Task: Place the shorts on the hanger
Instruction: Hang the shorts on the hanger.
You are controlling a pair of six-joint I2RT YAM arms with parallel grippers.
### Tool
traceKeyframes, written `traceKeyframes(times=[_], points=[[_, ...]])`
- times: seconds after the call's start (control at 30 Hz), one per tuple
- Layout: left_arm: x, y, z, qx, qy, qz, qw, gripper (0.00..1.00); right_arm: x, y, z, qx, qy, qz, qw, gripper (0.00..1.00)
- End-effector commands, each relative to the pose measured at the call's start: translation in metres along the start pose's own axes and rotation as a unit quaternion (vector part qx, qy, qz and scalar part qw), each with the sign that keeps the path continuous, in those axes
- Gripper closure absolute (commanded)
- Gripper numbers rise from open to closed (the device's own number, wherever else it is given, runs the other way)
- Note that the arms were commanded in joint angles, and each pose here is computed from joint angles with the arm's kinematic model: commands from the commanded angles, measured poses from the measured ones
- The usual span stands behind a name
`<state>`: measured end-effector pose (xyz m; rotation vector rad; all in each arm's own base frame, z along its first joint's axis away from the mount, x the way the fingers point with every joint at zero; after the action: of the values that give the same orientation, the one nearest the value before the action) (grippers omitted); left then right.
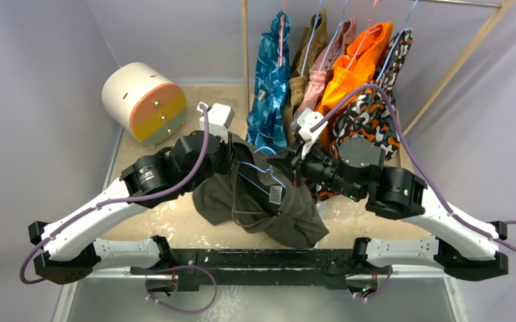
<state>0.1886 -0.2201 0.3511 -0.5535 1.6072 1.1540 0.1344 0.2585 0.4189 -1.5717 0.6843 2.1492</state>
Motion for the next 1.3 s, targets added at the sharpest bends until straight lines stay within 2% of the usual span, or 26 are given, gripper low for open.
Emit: traceKeyframes(times=[0.0,0.2,0.3,0.43,0.7,0.83,1.0,1.27], points=[[-0.025,0.017,0.012,-0.018,0.023,-0.039,0.999,0.86,-0.031,0.008,0.009,-0.023,-0.012,-0.058,0.998,1.00],[-0.035,0.020,0.004,0.006,0.024,-0.046,0.999,0.69,-0.045,0.021,0.002,-0.010,-0.023,-0.098,0.995,1.00],[-0.035,0.026,0.005,0.019,0.030,-0.055,0.998,0.57,-0.047,0.026,0.000,-0.005,-0.024,-0.103,0.994,1.00],[-0.036,0.041,0.011,0.033,0.041,-0.073,0.996,0.47,-0.045,0.028,-0.001,-0.005,-0.025,-0.102,0.994,1.00],[-0.049,0.079,0.027,0.055,0.063,-0.140,0.987,0.41,-0.049,0.033,0.001,-0.017,-0.029,-0.114,0.993,1.00],[-0.049,0.092,0.043,0.040,0.032,-0.168,0.985,0.41,-0.052,0.037,0.005,-0.033,-0.030,-0.121,0.992,1.00],[-0.036,0.096,0.073,-0.034,-0.014,-0.173,0.984,0.41,-0.056,0.047,0.010,-0.055,-0.028,-0.127,0.990,1.00],[-0.003,0.075,0.075,-0.054,-0.037,-0.150,0.986,0.35,-0.055,0.066,0.028,-0.134,-0.005,-0.121,0.984,1.00]])
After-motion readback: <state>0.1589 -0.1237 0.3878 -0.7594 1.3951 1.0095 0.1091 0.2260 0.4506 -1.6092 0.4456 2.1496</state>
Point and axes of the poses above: each gripper's point midway between its finger pads, its own y axis back along the fingers, its own z axis along the line the jaws close on, x = y × z, the point moved 3 cm from there along y, back along the fingers, and after that the axes turned 11 degrees about -y, right-handed, at the moved point
